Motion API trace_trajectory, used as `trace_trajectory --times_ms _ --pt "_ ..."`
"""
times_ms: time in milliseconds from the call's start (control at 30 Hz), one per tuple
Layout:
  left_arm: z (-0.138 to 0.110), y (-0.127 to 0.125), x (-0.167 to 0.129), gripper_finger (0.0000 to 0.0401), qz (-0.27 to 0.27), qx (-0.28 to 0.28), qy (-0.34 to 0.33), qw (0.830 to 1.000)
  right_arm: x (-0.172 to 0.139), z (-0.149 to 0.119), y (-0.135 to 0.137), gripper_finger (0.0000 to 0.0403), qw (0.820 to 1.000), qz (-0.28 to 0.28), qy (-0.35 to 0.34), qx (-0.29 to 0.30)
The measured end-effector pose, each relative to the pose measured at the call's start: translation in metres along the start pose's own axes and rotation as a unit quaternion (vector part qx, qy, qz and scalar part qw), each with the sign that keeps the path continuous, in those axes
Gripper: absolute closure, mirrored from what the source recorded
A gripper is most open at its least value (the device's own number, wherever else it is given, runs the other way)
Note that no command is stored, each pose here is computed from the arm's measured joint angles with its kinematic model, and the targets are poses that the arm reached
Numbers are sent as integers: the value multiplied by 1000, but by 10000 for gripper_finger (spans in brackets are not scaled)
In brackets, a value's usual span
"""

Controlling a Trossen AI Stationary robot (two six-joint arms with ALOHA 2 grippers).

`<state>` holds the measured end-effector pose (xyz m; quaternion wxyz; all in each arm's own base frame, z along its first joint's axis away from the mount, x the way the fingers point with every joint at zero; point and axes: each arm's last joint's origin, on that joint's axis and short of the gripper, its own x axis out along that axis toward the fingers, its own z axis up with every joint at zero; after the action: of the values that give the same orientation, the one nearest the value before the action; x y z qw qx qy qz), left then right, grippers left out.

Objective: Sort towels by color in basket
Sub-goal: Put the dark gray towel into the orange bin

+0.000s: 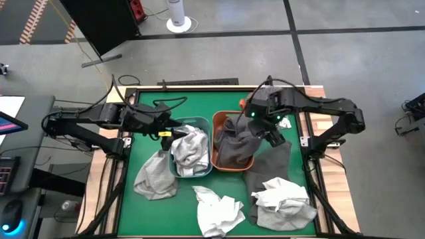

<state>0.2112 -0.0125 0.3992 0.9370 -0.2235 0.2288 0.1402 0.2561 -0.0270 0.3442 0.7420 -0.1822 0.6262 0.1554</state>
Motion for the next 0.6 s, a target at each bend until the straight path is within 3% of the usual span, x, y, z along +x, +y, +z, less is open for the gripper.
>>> trace_trajectory --times_ms 133,233,333,500,600 --pt "-2 1 0 156 6 -7 9 1000 21 -2 5 125 998 -8 47 -29" --pt "-2 1 0 156 6 -8 10 1000 34 -3 8 156 996 -21 71 -43" --pt "-2 1 0 156 7 -8 11 1000 41 -1 8 216 995 -44 76 -50" --pt "-2 1 0 156 7 -8 11 1000 42 2 7 353 995 -56 60 -49" --pt "-2 1 0 156 7 -8 11 1000 37 3 7 377 996 -53 57 -49"
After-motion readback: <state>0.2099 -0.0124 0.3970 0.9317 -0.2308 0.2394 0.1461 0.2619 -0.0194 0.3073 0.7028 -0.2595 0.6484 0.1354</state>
